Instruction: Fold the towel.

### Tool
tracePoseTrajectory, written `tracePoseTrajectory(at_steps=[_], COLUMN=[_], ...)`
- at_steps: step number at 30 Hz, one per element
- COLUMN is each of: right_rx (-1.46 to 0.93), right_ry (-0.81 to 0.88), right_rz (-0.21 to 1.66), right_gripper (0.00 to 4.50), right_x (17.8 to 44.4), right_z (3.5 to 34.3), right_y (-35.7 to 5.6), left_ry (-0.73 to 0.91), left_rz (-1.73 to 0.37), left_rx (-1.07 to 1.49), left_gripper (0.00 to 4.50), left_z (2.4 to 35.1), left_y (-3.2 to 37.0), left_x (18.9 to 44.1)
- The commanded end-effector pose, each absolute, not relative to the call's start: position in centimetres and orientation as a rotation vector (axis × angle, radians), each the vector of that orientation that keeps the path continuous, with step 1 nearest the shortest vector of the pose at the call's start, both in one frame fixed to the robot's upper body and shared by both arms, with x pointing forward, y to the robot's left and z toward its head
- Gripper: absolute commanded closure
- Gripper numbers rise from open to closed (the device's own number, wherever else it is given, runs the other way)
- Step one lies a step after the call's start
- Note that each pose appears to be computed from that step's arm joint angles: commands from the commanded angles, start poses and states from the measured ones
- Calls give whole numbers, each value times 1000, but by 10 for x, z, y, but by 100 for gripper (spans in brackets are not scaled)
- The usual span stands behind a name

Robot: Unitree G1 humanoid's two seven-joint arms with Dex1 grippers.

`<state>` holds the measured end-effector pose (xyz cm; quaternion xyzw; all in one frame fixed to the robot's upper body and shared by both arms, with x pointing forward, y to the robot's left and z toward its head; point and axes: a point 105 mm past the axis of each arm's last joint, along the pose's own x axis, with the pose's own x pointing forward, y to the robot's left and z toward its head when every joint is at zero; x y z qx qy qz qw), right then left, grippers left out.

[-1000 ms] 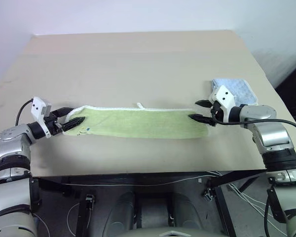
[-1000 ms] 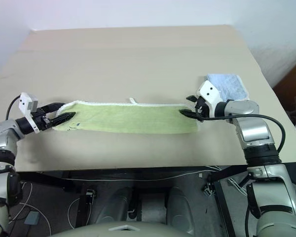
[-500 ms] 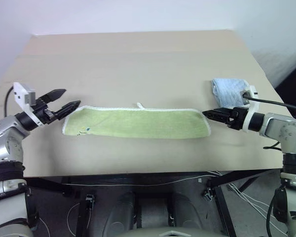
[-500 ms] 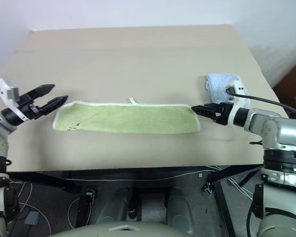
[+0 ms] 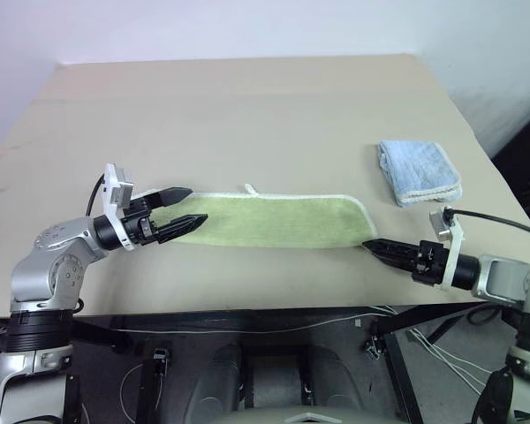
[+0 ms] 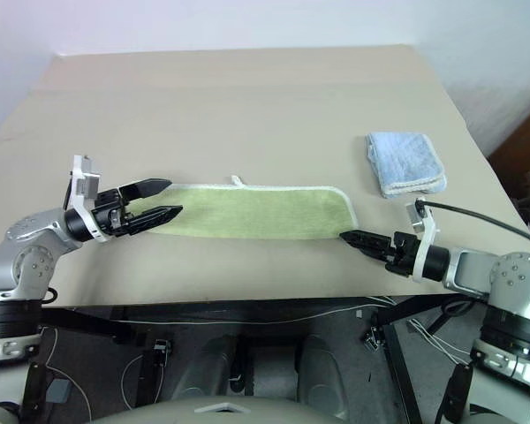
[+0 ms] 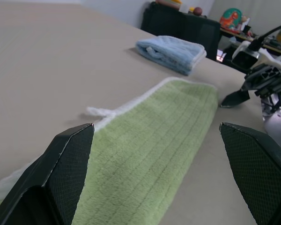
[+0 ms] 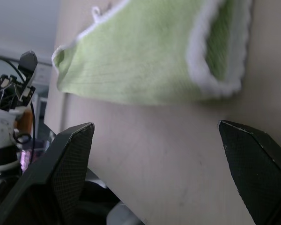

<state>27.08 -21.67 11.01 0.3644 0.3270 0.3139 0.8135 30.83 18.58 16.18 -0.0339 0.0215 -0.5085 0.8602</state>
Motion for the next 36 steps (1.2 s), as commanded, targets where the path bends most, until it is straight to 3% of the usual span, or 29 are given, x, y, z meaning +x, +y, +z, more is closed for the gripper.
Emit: tracePoseTrajectory(at_steps=[1,7,14,18,28,36], right_rx=[823,956,958,933,929,860], right_ry=[652,571,591,620,634,628], right_rz=[617,475,449,483,490,503], right_gripper=[5,5,5,92,433,446], right_x=[278,305,310,304,303,291], right_z=[110,109,108,105,105,114], right_y=[-216,-221,-218,-212,-208,-224], left_ry=[19,19,21,24,26,28], left_rz=[-1073,-1077,-1076,-1073,-1071,-1091], left_rx=[-28,-9,19,34,37,38], left_gripper=[0,0,0,0,0,0], left_z=[164,159,155,152,147,145], left_y=[181,179,178,176,174,168], left_x=[308,308,308,307,308,312])
